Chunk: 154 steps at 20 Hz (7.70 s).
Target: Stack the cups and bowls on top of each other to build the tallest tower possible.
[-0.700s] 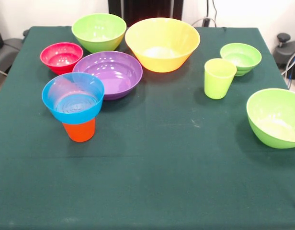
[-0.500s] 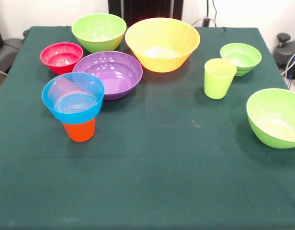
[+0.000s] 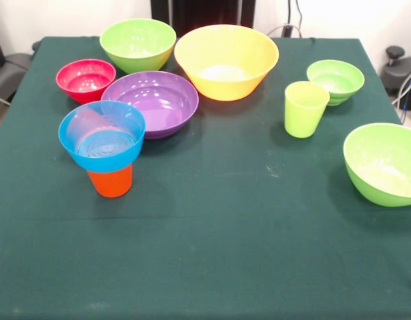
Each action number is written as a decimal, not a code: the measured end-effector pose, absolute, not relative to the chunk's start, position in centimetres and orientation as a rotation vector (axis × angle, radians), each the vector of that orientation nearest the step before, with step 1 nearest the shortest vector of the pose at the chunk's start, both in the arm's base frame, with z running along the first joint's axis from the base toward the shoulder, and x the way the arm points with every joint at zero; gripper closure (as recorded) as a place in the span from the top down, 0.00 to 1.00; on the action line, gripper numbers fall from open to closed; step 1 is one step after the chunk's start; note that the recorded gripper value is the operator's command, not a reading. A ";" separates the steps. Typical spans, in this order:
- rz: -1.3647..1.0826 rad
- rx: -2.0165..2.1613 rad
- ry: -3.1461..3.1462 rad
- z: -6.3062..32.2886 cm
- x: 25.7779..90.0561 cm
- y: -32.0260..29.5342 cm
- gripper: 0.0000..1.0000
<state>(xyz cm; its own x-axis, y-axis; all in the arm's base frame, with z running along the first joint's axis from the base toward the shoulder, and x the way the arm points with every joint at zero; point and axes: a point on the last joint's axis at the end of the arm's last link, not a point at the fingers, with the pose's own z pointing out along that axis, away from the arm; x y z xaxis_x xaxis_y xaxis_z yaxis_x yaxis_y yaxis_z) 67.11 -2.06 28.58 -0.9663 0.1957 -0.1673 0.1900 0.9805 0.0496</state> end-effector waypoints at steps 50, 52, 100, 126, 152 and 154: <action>-0.068 0.168 3.094 12.3 63.5 4.1 1.00; -0.071 0.176 3.102 12.0 63.3 4.4 1.00; 0.040 0.458 2.951 11.2 75.4 14.7 1.00; -0.060 0.510 3.019 3.2 74.4 13.7 1.00; 0.033 0.528 2.925 10.8 76.0 16.8 1.00; 0.032 0.509 2.922 10.7 75.9 17.6 1.00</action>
